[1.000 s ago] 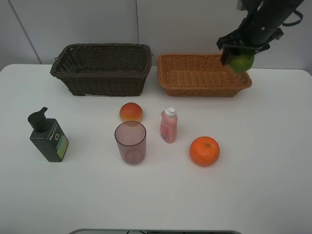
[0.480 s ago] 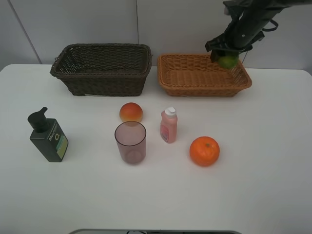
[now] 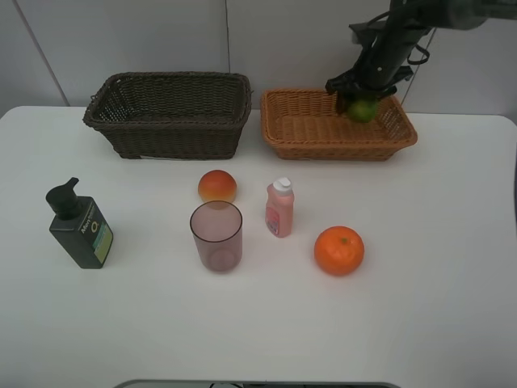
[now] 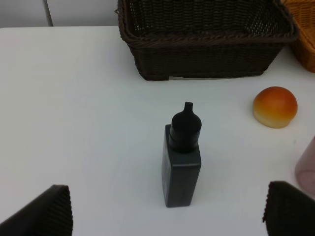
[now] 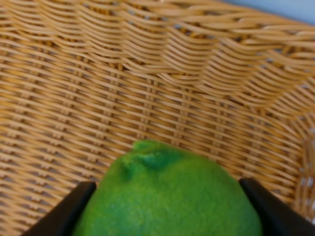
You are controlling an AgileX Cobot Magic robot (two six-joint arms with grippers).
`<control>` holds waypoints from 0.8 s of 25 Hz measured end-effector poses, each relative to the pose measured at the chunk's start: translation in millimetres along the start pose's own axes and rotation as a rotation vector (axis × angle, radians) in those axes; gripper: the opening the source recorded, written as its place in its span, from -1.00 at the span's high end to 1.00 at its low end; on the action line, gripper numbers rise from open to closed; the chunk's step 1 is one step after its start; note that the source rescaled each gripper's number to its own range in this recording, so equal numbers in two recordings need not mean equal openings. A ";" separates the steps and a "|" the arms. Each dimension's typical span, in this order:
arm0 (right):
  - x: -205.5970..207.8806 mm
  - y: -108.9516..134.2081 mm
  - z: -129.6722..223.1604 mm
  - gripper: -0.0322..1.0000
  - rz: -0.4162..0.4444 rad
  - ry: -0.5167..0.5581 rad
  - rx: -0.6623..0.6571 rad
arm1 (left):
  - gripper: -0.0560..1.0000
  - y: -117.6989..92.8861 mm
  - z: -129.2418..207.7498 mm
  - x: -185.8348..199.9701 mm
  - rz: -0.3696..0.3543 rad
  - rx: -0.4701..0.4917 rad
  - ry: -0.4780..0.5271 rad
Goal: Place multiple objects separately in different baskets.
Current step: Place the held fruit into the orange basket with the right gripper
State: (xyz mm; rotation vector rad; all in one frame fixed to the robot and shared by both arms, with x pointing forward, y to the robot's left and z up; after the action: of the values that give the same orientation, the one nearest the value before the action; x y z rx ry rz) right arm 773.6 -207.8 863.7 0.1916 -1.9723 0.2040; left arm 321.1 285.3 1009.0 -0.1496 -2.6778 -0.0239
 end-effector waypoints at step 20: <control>-30.2 5.1 10.1 -0.61 -0.020 0.051 -0.070 | -0.98 0.0 0.0 0.0 0.000 0.000 0.000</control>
State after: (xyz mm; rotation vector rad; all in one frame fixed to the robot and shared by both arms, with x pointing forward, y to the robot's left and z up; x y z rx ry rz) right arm 775.4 -204.0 831.7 0.1591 -1.9229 0.1260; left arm 321.1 285.3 1009.0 -0.1496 -2.6778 -0.0239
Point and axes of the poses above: a point on each arm's last joint axis where the gripper is mounted, x pointing back along that axis away from the gripper, y along the wrist's bending axis when the last joint is at zero, z = x × y, the point moved 10 cm from there along -x, pointing out along that axis toward the gripper, and after that the axes turned 3 degrees about -x, right-handed, at the moved point
